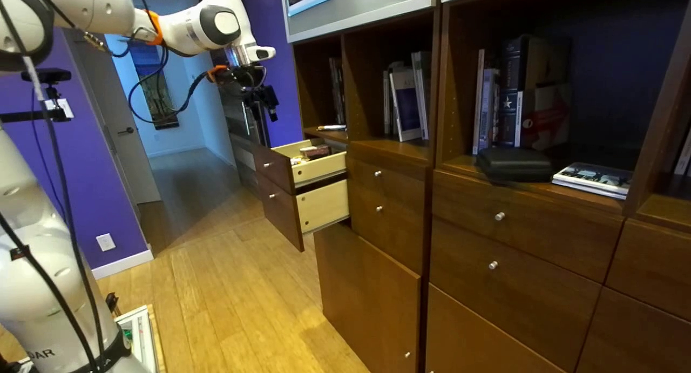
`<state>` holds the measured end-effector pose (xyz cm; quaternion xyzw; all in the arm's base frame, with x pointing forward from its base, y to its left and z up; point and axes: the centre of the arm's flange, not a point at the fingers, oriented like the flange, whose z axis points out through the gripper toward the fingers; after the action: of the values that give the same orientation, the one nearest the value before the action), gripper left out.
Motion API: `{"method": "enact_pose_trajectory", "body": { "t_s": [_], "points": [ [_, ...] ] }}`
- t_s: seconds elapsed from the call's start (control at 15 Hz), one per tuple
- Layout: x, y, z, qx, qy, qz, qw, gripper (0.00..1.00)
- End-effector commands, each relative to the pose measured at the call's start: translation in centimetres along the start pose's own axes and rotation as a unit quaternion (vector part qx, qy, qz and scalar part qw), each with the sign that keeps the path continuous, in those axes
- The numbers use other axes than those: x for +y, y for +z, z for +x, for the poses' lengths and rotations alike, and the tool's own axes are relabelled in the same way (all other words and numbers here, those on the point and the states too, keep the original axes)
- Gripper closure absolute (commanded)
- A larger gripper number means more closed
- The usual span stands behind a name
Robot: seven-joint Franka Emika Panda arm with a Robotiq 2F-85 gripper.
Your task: Take a white pen from the drawer and put it on the shelf
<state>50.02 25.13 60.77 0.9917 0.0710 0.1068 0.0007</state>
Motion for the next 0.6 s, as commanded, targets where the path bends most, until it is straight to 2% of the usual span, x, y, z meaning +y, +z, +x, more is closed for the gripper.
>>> {"method": "enact_pose_trajectory", "body": {
  "t_s": [0.0, 0.07, 0.2, 0.53],
  "points": [
    [-2.1, 1.4, 4.4, 0.016, 0.095, 0.02, 0.9952, 0.0],
    [-0.6, 1.3, 2.0, 0.006, 0.052, 0.012, 0.9985, 0.0],
    [-1.0, 2.4, 3.2, 0.005, 0.078, 0.018, 0.9968, 0.0],
    [-1.2, 2.2, 3.6, 0.008, 0.086, 0.022, 0.996, 0.0]
  ]
}}
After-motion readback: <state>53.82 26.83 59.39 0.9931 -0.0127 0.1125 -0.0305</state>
